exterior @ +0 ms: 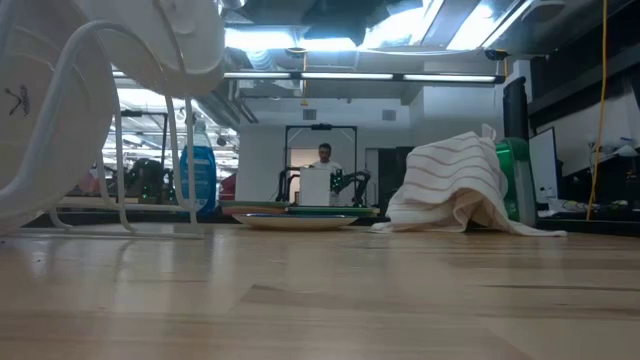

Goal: Sort dishes
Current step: Put the white plate in the white dish rack

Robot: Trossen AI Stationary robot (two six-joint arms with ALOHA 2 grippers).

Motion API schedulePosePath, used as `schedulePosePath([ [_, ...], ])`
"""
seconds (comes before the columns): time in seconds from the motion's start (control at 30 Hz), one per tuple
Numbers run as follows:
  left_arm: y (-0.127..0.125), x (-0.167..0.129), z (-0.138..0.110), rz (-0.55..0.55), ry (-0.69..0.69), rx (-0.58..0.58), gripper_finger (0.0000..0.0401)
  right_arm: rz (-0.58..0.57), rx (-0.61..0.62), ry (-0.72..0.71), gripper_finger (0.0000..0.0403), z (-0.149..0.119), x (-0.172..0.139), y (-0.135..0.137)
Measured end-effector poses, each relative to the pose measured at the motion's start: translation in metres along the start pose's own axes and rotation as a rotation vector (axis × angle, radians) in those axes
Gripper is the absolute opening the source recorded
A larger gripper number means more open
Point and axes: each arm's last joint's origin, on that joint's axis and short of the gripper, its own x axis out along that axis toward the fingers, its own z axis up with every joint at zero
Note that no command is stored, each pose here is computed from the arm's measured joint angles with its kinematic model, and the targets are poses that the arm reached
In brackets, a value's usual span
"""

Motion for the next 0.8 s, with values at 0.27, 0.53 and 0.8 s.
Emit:
schedulePosePath([
  [0.27,0.017,-0.007,0.006,0.027,0.034,-0.195,0.0,0.098,-0.18,0.078,0.0182,-0.03,0.025,0.019],
  [0.53,0.027,-0.011,0.007,0.051,0.071,-0.336,0.0,0.168,-0.389,0.07,0.0182,-0.052,0.045,0.044],
  [0.8,0.042,-0.013,0.002,0.141,0.1,-0.334,0.0,0.193,-0.648,-0.007,0.0182,-0.065,0.077,0.057],
])
